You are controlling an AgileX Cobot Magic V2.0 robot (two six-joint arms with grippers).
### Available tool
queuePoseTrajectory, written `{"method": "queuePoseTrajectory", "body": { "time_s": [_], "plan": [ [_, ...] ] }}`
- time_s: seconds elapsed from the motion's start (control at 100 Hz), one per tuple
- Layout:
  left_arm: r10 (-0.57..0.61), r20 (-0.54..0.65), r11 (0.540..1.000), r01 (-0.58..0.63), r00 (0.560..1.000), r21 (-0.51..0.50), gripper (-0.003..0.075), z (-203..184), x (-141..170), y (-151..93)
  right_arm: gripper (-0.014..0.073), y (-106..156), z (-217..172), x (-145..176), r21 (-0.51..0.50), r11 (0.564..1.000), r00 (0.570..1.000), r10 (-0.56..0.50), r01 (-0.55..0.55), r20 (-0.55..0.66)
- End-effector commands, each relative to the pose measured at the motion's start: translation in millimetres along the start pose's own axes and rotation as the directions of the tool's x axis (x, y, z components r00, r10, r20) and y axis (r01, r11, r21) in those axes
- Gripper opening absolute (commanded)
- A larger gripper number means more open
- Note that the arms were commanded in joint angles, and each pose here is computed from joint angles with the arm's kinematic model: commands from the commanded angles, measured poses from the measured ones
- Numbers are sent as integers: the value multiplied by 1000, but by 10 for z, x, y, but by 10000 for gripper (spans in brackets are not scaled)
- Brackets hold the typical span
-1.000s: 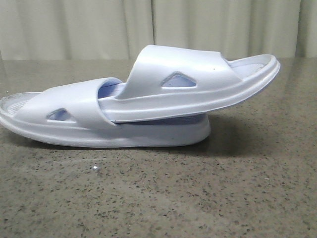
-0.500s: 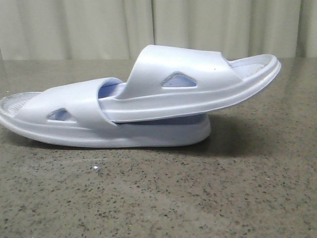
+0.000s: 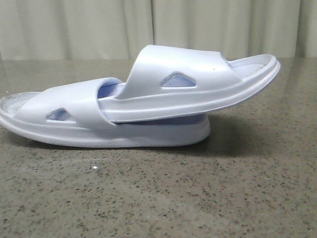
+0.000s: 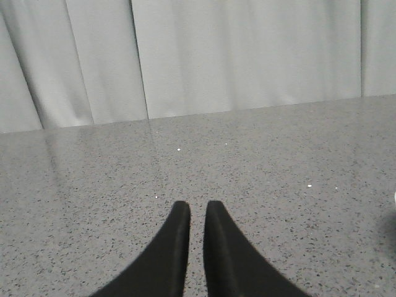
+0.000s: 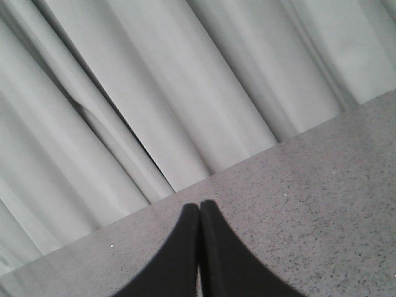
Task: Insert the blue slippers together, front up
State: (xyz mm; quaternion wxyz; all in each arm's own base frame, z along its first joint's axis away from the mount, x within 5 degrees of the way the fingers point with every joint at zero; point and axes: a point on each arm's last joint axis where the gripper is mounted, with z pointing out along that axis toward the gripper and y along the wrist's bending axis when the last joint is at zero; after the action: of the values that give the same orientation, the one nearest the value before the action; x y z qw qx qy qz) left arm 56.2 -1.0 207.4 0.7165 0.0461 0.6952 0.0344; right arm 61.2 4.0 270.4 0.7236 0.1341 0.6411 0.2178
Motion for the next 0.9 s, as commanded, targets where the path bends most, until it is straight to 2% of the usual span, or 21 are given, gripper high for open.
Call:
{"method": "queuePoseTrajectory", "body": {
  "time_s": [0.0,0.77,0.89],
  "plan": [
    [-22,91,1000,24,996,-11,16,-25,-51,7,-107,29,5,-79,3,1000,1000,-17,17,23],
    [-22,91,1000,24,996,-11,16,-25,-51,7,-107,29,5,-79,3,1000,1000,-19,19,23],
    [-22,91,1000,24,996,-11,16,-25,-51,7,-107,-32,1,-119,72,996,996,-60,55,67]
  ]
}}
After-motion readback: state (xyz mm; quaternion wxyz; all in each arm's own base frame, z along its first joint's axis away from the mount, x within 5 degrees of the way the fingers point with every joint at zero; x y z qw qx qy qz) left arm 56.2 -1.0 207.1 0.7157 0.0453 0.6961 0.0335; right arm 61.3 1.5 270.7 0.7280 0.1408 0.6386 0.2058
